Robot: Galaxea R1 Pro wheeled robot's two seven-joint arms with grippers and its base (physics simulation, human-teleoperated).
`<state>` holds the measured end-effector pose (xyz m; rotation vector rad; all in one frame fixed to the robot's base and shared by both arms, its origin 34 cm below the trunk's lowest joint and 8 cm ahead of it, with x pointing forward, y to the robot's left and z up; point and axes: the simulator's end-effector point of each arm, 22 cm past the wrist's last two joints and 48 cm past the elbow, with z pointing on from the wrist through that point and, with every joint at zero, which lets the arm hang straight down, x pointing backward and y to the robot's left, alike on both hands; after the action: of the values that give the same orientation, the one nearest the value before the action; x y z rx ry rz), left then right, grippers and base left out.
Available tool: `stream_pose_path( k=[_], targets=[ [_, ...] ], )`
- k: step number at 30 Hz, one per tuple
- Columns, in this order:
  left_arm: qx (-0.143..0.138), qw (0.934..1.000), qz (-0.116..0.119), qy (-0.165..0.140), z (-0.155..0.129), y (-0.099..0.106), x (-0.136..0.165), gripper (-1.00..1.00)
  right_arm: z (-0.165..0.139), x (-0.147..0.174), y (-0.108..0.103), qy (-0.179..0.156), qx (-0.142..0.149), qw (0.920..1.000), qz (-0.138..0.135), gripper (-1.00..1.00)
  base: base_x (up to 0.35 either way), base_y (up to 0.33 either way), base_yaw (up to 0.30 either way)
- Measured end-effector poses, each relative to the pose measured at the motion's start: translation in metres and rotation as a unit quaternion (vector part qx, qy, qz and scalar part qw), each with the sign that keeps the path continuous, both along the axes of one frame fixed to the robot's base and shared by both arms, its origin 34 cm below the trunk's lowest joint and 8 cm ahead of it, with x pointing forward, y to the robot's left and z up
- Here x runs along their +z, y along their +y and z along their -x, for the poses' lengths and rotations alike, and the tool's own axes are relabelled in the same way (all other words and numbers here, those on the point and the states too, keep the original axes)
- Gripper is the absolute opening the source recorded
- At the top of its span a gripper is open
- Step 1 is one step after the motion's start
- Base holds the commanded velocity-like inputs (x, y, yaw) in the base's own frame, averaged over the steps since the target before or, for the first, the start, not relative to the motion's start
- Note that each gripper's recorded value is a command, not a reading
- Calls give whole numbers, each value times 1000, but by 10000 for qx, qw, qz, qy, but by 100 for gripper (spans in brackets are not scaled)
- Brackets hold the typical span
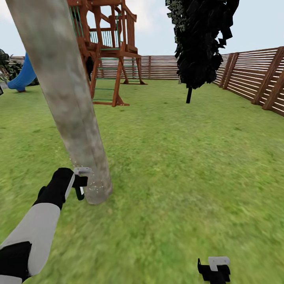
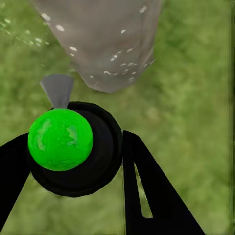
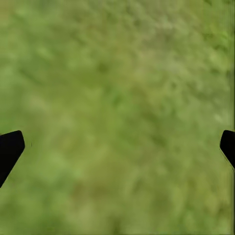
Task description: In the garden, pick up the pesticide atomizer on the floor and spray pesticide onto both trees until each tree trunk is fully covered.
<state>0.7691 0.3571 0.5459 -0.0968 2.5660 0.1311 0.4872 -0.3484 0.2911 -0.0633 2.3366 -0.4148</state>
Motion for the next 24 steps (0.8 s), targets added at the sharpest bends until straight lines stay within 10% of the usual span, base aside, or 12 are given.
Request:
stream_pose_path(
  k=[24],
  targets=[
    [15, 9999, 31, 128, 3, -4, -1, -100, 0, 0, 0, 3, -6, 10000, 6, 100, 23, -273, 114]
  ],
)
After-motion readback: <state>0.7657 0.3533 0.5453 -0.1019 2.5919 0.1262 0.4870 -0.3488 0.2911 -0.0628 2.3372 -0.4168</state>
